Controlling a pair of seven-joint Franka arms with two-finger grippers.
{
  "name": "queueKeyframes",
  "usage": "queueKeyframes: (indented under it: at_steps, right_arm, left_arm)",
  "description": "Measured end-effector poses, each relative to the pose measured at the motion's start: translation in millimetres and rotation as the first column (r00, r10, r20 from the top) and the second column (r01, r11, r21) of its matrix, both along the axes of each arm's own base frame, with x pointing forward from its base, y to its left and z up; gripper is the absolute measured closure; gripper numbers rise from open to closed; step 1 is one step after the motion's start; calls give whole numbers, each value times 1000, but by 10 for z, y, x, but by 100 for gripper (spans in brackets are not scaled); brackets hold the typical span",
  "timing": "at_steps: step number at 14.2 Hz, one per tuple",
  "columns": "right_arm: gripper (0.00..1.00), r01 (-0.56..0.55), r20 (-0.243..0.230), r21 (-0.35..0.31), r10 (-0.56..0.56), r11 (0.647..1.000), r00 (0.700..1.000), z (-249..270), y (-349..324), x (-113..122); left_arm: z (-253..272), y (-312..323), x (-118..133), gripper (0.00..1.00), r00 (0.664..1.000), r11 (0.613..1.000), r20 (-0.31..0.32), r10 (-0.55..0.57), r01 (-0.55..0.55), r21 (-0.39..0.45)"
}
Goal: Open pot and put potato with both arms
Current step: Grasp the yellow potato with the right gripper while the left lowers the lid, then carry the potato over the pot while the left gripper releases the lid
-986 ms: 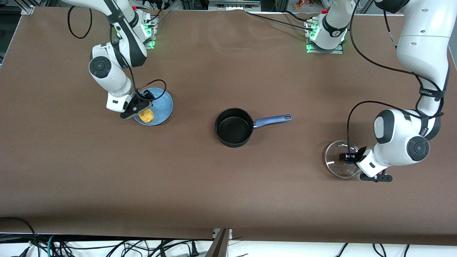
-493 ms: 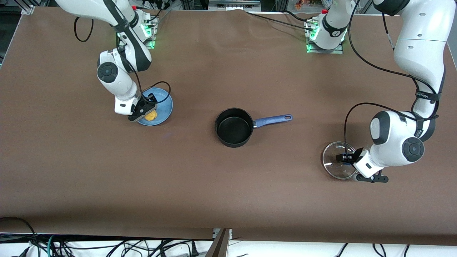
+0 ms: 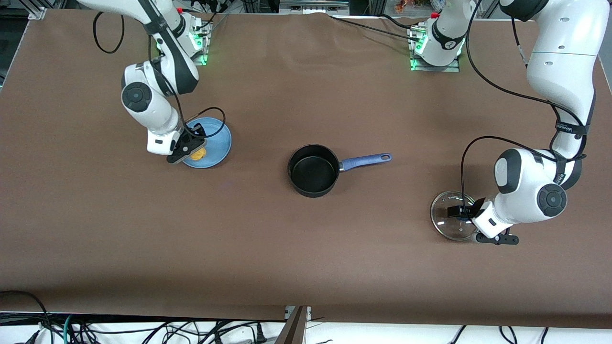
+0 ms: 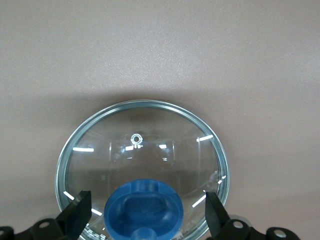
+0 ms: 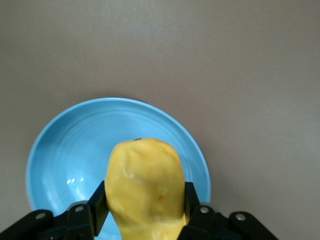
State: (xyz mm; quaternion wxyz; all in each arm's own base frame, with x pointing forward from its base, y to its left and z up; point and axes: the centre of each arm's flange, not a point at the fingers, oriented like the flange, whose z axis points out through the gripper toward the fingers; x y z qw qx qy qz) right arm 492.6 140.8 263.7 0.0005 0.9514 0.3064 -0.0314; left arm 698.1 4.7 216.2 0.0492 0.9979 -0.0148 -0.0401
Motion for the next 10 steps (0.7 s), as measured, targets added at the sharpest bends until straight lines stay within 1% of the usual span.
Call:
queueKeyframes:
  at_steps: [3, 4, 5, 6, 8, 10]
  right_arm:
    - [37, 91, -66, -43, -93, 995, 993, 657, 202, 243]
    - [37, 132, -74, -56, -136, 990, 988, 878, 367, 311]
    - [37, 170, -69, -62, -175, 983, 982, 1068, 579, 362]
    - [37, 218, -55, -62, -222, 974, 974, 1226, 851, 405]
    - [37, 328, -34, -41, -329, 944, 944, 1345, 1432, 461]
    - [37, 422, -49, -14, -422, 906, 905, 1255, 1970, 532]
  left_arm:
    - [65, -59, 26, 0, 1000, 1000, 3, 10, -10, -5]
    - [123, -81, 41, 0, 1000, 1000, -3, 12, -12, -6]
    - [207, -96, 58, 0, 1000, 1000, -15, 14, -14, -5]
    - [321, -101, 85, 0, 1000, 1000, -28, 15, -15, -3]
    - [560, -97, 135, 0, 999, 1000, -49, 14, -14, 1]
    - [774, -81, 160, 0, 998, 1000, -66, 12, -12, 4]
